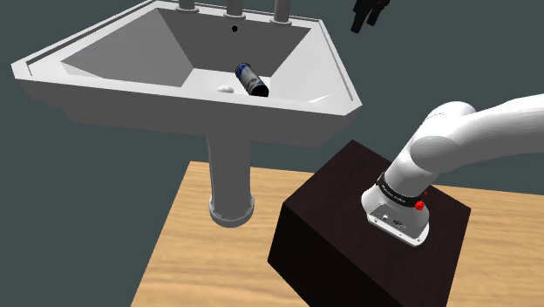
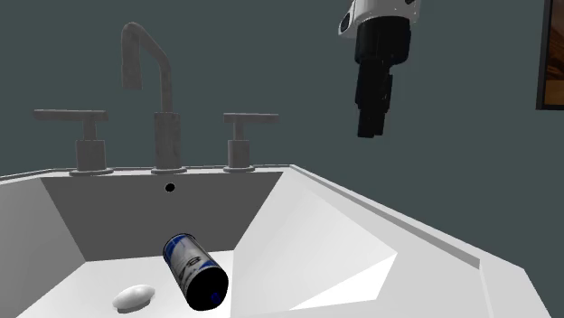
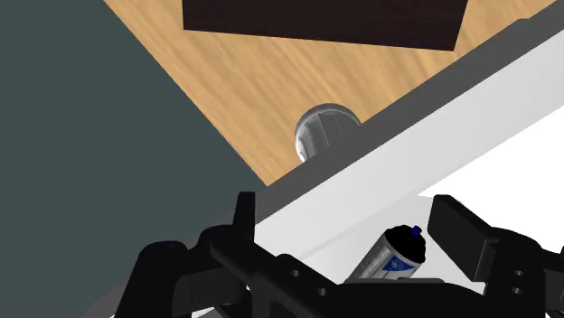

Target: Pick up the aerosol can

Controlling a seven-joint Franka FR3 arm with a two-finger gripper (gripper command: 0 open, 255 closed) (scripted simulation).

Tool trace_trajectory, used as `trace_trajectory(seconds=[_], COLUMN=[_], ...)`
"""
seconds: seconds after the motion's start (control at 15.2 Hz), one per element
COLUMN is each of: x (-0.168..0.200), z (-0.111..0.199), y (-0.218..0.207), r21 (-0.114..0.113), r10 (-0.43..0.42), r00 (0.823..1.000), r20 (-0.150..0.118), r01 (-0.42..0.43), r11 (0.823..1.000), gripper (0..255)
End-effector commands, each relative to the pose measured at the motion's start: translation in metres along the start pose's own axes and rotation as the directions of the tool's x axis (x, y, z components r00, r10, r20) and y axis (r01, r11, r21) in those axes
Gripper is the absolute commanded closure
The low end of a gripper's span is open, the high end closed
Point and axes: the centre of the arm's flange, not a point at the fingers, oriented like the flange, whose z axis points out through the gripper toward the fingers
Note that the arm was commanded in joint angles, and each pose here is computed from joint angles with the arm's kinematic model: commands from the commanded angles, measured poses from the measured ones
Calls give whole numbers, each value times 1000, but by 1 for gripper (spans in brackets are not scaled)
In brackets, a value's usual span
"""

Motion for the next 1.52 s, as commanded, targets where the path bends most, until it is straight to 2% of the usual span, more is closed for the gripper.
trace_trajectory(seconds=[0.0,0.73,1.45], x=[0,108,217], z=[0,83,172], y=[0,-64,-118], r21=[0,-5,-15], r10=[0,88,174], r00=[1000,995,980], r20=[0,48,95], r01=[0,-87,-174], r11=[1000,996,985], gripper=[0,0,0])
